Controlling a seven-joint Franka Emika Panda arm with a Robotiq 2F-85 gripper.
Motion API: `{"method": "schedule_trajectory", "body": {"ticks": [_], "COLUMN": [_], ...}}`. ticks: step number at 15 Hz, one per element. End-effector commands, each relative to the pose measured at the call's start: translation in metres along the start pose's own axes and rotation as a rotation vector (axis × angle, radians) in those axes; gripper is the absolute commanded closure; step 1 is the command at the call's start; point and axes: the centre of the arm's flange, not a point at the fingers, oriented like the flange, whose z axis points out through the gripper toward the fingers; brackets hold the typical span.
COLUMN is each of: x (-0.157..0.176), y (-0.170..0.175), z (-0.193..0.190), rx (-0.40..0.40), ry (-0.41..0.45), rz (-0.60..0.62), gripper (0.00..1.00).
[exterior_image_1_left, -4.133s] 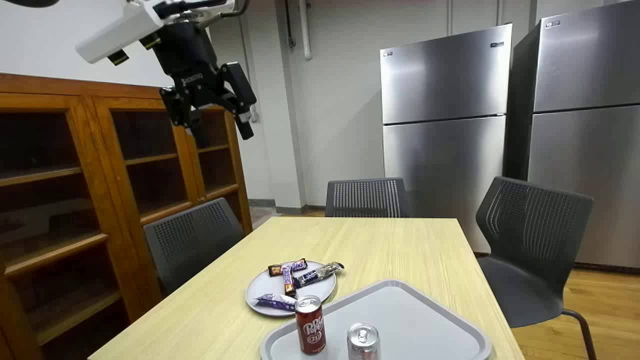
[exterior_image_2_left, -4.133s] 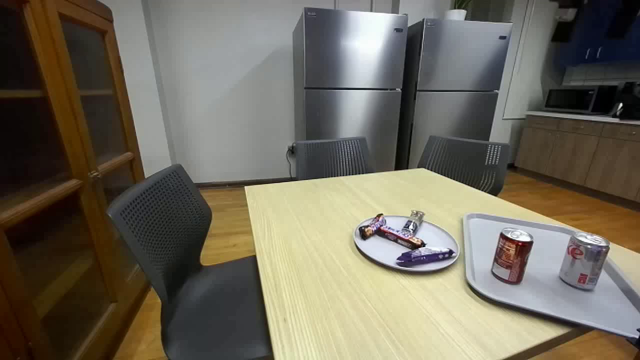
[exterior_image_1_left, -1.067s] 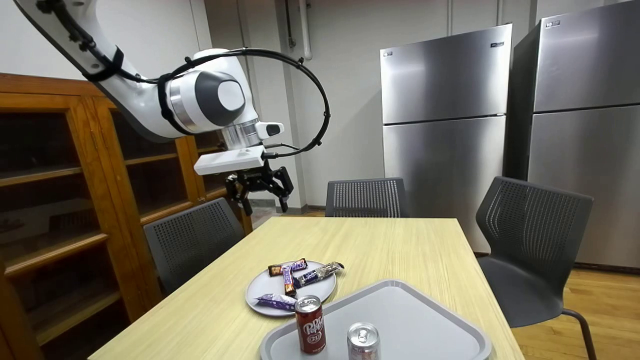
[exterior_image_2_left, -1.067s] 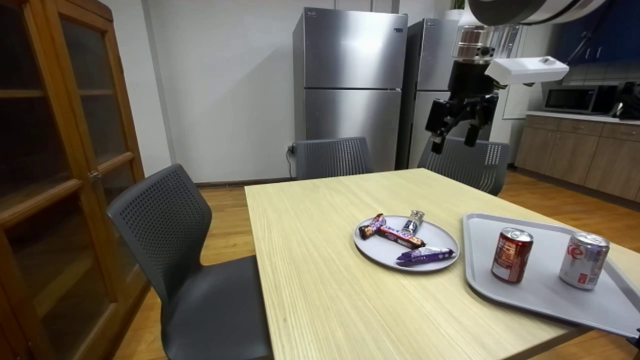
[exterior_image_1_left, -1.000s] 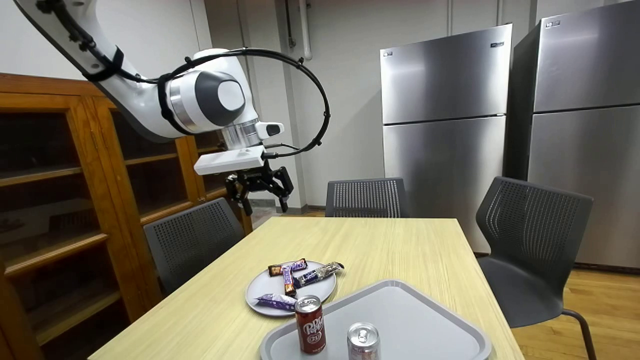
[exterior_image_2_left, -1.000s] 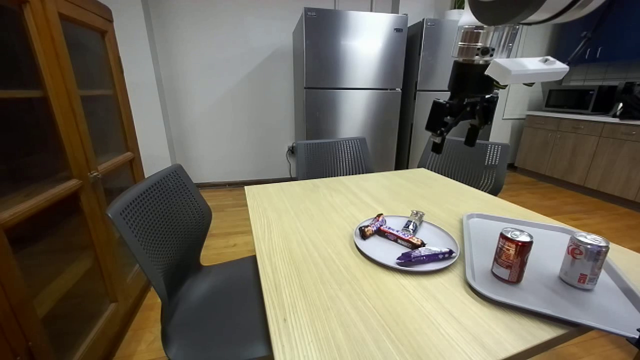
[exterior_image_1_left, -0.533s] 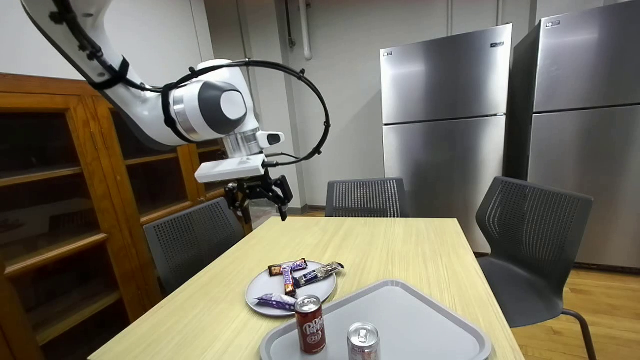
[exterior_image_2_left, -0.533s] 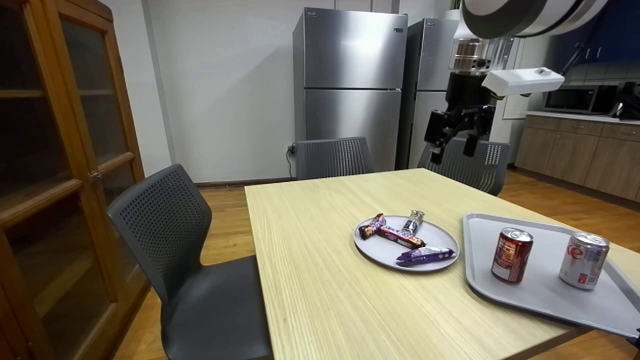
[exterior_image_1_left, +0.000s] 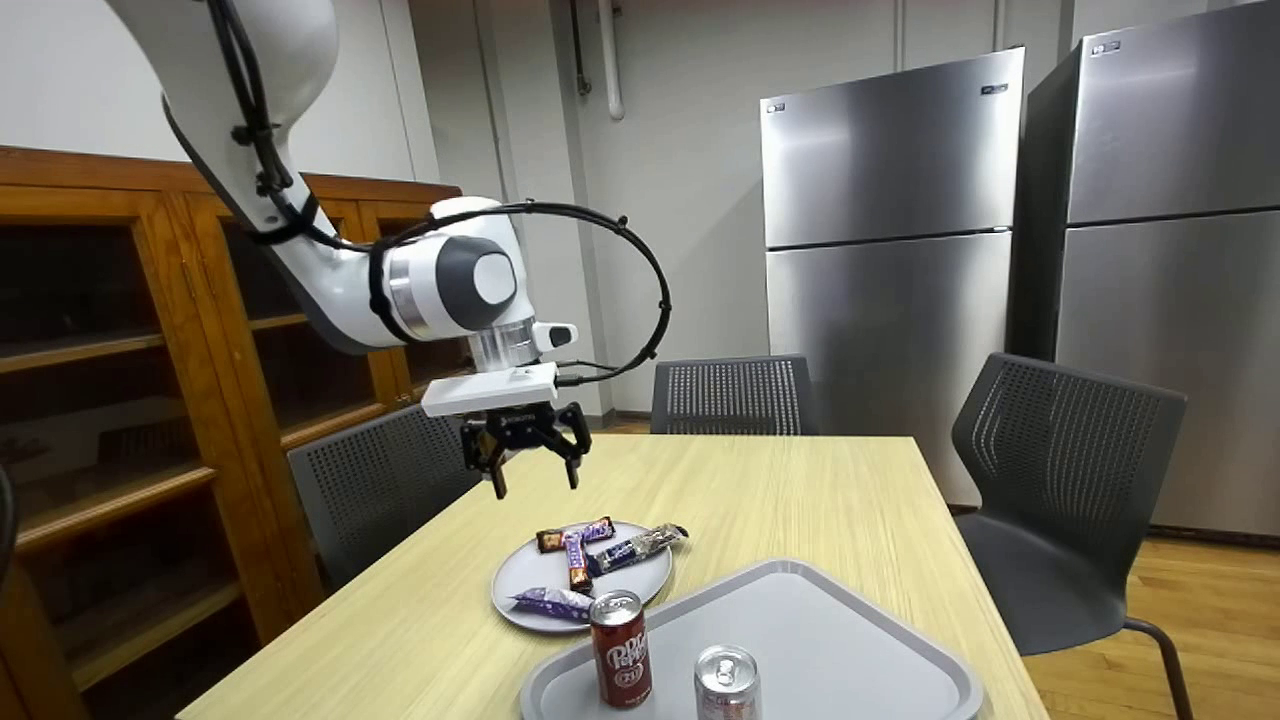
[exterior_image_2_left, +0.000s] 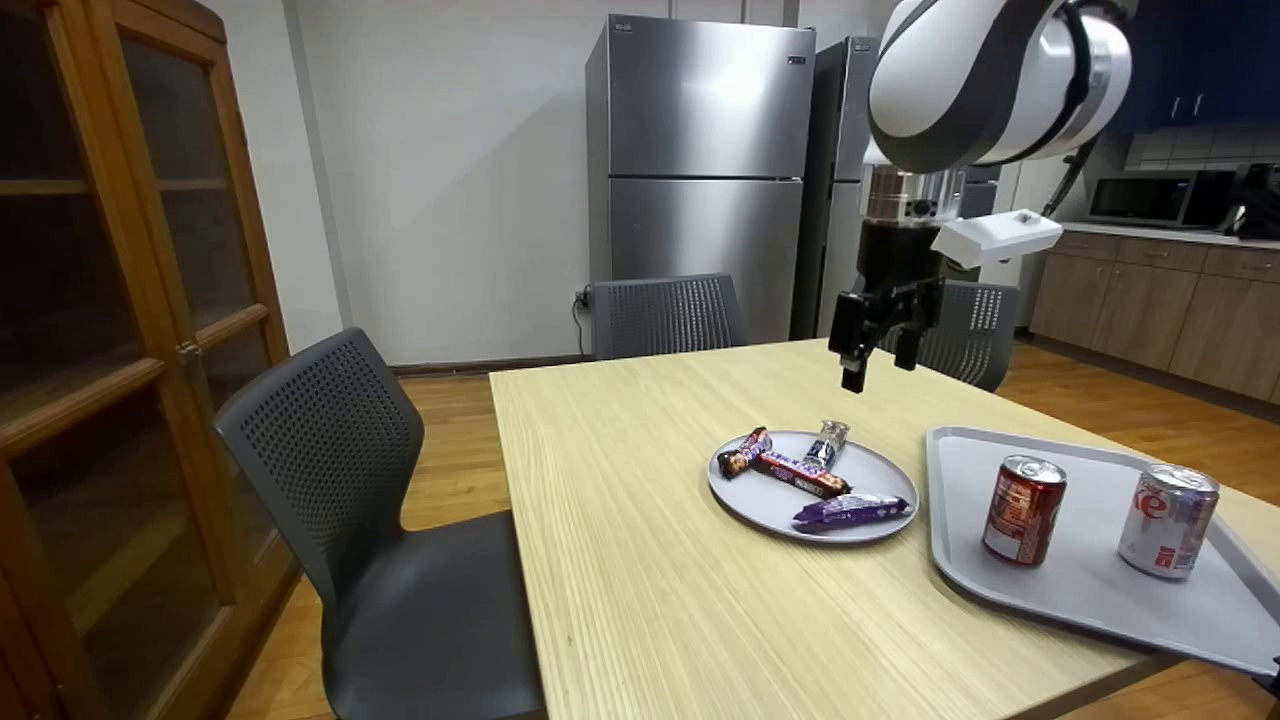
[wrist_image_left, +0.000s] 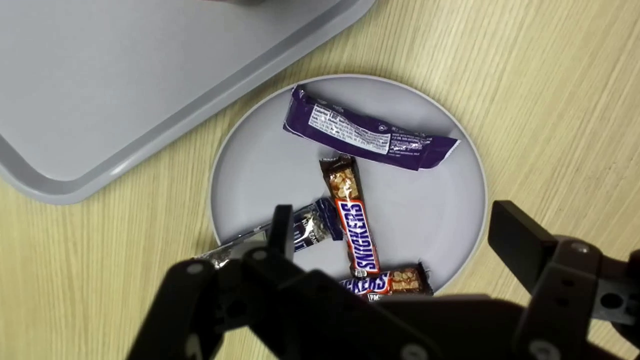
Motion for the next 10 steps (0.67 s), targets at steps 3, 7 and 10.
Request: {"method": "schedule_trajectory", "body": {"ticks": [3,7,10], "x": [0.042,0.065,0.084], "y": [0.012,0.016,0.015], "z": [0.039,0.063,0.081], "rx": [0.018,0.030,0.031], "ry": [-0.014,-0.034,-0.041], "rz": [-0.130,-0.178,-0.196], "gripper": [0.00,0.00,0.00]}}
